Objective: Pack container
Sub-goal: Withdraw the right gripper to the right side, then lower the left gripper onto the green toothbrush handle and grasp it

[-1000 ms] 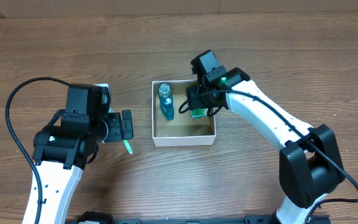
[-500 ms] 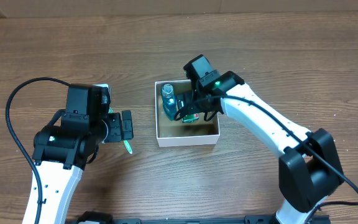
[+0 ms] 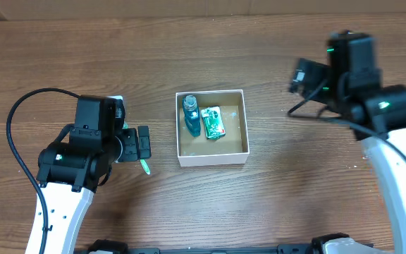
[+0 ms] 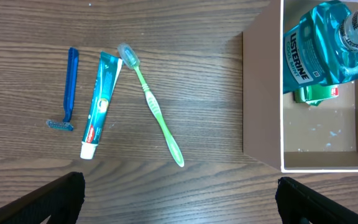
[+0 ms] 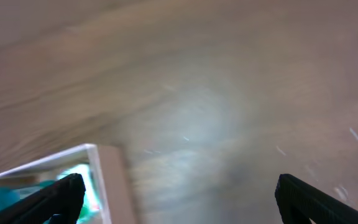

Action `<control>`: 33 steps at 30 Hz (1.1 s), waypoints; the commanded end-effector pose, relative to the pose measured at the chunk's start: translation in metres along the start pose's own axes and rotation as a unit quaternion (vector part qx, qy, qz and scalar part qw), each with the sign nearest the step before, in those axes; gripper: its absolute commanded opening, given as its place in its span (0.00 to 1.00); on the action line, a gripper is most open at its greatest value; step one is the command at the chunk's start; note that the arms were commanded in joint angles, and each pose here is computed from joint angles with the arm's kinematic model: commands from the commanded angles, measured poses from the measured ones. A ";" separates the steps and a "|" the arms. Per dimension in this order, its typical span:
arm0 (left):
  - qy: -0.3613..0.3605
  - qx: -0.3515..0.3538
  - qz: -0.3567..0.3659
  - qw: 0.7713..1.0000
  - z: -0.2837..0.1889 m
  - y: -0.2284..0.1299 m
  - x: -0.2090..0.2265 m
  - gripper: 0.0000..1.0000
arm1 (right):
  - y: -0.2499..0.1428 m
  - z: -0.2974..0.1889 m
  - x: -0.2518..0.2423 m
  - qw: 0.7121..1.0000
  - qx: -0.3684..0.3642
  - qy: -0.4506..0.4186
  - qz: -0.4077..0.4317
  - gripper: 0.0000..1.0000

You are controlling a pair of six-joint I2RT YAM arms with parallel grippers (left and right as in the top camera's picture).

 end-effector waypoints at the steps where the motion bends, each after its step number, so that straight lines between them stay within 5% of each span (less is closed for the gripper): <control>1: 0.009 0.001 -0.012 1.000 -0.007 -0.002 0.004 1.00 | -0.015 0.005 -0.035 0.996 0.060 -0.016 0.060 1.00; 12: 0.069 -0.002 -0.122 0.990 -0.019 0.007 0.013 1.00 | -0.062 -0.003 -0.086 0.978 0.146 -0.043 0.145 1.00; 26: 0.093 0.242 -0.177 0.949 0.118 -0.008 -0.008 1.00 | -0.078 0.022 -0.076 0.978 0.167 0.003 0.127 1.00; 33: 0.095 0.292 -0.213 0.927 0.161 -0.013 0.004 1.00 | -0.077 0.022 -0.076 0.978 0.166 0.003 0.127 1.00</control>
Point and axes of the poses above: each gripper's point midway between its finger pads, its own z axis out along the fingers, its own x axis along the line the jaws close on, y = z × x, the point moved 6 cm from there along -z, back along the fingers, and after that the axes turned 11 degrees about -z, right-handed, at the moved point
